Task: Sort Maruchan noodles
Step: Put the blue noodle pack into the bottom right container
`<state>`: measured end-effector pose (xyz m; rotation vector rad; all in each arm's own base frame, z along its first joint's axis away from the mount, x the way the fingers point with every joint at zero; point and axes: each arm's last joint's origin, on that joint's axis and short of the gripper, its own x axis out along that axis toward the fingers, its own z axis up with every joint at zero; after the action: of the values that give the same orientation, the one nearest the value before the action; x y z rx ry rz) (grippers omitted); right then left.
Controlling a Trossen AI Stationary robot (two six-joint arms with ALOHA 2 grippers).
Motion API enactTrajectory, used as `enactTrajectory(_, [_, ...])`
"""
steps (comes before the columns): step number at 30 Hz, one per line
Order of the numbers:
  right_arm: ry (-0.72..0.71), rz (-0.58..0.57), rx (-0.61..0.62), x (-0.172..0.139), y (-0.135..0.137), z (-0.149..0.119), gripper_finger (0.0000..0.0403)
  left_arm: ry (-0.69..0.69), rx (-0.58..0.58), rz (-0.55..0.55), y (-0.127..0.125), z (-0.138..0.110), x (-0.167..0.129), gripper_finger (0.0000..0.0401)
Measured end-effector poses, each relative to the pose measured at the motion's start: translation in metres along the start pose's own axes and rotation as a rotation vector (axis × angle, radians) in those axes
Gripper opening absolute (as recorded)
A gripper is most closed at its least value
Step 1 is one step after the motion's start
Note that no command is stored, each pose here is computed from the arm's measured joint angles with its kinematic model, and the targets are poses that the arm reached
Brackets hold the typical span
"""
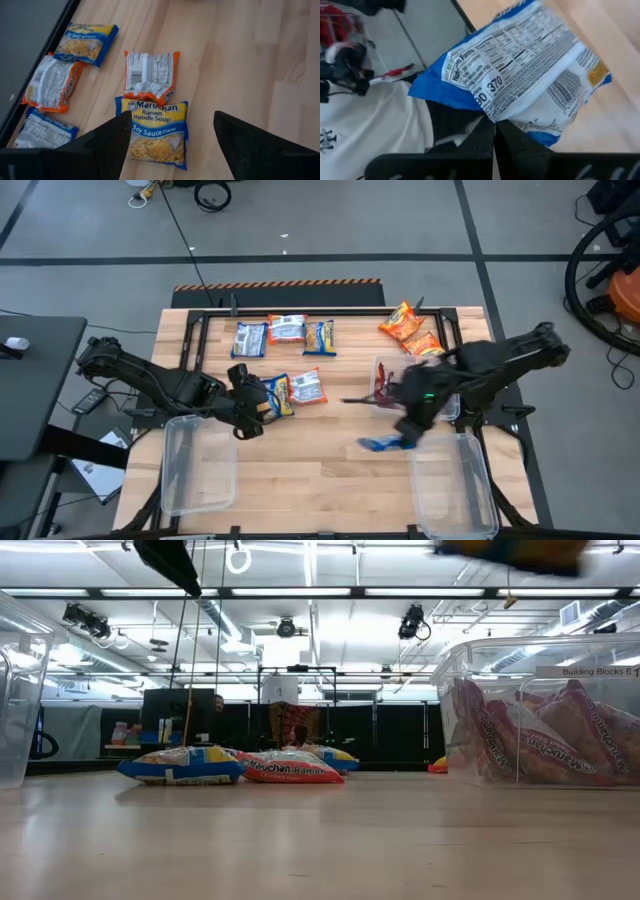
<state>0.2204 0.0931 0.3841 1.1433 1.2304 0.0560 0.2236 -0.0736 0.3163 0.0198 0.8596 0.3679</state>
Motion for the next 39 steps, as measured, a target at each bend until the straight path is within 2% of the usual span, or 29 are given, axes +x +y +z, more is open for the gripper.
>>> enactTrajectory(7, [0.128,-0.12,0.102,-0.033,-0.024,-0.057,0.0006,0.024,0.008,0.017,0.002,-0.003,0.0,0.0286])
enactTrajectory(12, [0.231,-0.252,0.137,-0.035,-0.045,-0.076,0.0006,0.031,-0.004,0.021,0.002,-0.004,0.0,0.0286])
enactTrajectory(17, [0.311,-0.252,0.111,-0.013,-0.056,-0.08,0.0006,0.036,0.002,0.019,0.001,-0.005,-0.001,0.0286])
enactTrajectory(26, [0.275,-0.29,0.165,0.048,-0.091,-0.069,0.0006,0.039,-0.001,0.019,0.001,-0.005,-0.001,0.0286])
enactTrajectory(32, [0.281,-0.236,0.221,0.075,-0.102,-0.071,0.0006,0.093,-0.014,-0.069,-0.002,-0.007,-0.001,0.0286])
enactTrajectory(36, [0.238,-0.306,0.292,0.083,-0.117,-0.072,0.0006,0.1,-0.015,-0.085,-0.002,-0.007,-0.001,0.0286])
enactTrajectory(39, [0.168,-0.336,0.34,0.086,-0.123,-0.07,0.0006,0.111,-0.006,-0.156,-0.005,-0.006,-0.001,0.0286])
